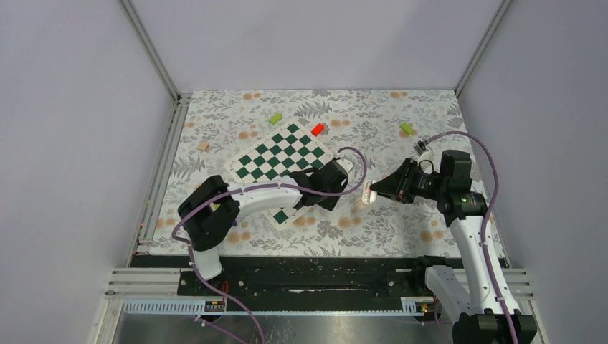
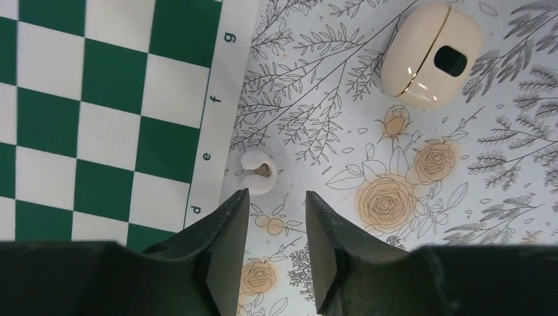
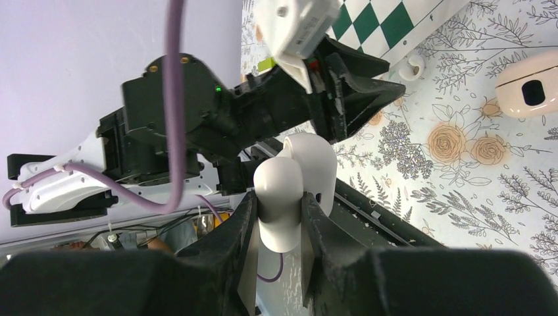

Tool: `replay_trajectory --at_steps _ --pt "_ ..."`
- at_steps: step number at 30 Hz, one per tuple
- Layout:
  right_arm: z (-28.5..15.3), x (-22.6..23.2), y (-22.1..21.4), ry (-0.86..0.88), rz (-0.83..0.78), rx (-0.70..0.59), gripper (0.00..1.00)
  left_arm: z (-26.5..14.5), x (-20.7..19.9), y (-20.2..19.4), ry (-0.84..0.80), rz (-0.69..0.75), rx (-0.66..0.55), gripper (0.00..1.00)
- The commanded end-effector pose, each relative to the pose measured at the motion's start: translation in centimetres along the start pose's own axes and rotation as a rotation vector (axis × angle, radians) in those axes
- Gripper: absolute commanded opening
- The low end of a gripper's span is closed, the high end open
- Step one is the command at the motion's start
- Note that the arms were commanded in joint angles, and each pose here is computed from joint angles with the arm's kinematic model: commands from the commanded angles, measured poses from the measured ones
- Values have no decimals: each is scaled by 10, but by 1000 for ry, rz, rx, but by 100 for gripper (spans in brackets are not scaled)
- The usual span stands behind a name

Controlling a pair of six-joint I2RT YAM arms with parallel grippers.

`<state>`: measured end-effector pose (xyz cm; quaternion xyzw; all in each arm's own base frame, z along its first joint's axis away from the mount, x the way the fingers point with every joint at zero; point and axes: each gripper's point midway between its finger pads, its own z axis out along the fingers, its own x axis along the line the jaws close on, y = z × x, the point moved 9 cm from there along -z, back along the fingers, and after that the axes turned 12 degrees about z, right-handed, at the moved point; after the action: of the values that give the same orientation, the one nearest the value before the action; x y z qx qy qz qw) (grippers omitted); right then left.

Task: Insert the wireless bluetooth earbuds into the charging case
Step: Pick up the earbud from the center of the board.

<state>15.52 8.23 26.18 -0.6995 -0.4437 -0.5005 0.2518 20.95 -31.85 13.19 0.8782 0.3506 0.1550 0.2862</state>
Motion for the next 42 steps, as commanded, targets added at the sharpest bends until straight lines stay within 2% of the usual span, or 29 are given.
replay_trajectory --at_steps 1,28,42 --pt "-9 13 -1 6 -64 -34 0 8 -4 11 -12 46 -9 37" --pt "-7 10 -1 7 -58 -17 0 32 -5 -1 36 47 77 36" --pt "-6 9 0 3 -51 -14 0 34 1 -2 98 67 84 39"
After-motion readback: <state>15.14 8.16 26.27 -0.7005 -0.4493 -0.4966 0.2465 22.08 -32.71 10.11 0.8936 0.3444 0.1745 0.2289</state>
